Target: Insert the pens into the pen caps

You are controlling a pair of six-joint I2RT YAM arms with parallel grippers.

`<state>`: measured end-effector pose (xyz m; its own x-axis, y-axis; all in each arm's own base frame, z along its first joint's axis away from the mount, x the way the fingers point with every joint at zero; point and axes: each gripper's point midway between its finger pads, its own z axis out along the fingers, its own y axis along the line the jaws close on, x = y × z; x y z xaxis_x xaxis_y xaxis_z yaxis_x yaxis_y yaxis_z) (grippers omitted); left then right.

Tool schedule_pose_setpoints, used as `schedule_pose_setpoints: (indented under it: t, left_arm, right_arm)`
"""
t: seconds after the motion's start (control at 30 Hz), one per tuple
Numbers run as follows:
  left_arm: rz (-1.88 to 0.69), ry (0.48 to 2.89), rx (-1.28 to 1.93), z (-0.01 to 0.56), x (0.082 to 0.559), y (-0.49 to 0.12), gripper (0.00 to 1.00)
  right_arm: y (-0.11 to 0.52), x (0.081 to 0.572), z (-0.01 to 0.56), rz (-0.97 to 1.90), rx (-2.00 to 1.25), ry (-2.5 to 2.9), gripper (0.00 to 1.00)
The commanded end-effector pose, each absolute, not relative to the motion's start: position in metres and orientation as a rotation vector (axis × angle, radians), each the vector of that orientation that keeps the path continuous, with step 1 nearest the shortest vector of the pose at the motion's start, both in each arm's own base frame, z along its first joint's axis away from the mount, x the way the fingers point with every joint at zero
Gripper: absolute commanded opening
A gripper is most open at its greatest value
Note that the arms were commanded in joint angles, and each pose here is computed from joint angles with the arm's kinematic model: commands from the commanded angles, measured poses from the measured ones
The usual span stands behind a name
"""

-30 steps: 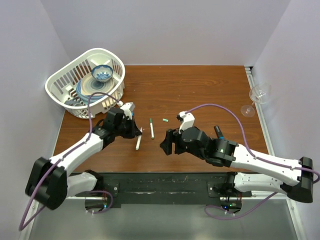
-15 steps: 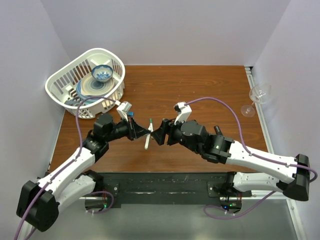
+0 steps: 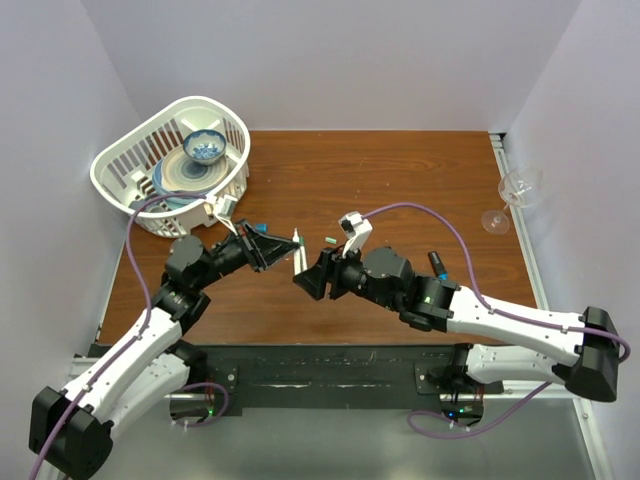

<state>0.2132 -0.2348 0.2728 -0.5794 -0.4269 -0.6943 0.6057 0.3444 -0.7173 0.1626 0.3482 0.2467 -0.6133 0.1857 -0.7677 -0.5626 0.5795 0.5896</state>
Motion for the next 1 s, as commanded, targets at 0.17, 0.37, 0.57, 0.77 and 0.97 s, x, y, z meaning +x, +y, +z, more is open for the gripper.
schedule_pose_setpoints:
  t: [0.17,0.37,0.57,0.77,0.97]
  left_arm:
    - [-1.489,1.559,0.100,0.300,0.210,-0.233,0.00]
    - [-1.507,1.538,0.088,0.305,0.209,-0.232,0.00]
    - [-1.530,1.525,0.103,0.308,0.206,-0.233,0.00]
    - [-1.535,1.518,0.126,0.306,0.201,-0.233,0.03]
    - [-1.531,1.523,0.180,0.297,0.194,-0.234,0.32]
  right_arm:
    - [0.363,0.161,0.256,1.194,-0.295,1.911,0.47]
    - [0.361,0.166,0.257,1.171,-0.283,1.899,0.20]
    - [0.360,0.168,0.262,1.169,-0.276,1.881,0.00]
    - [0.357,0.170,0.266,1.160,-0.256,1.866,0.00]
    - [0.356,0.171,0.269,1.152,-0.258,1.858,0.00]
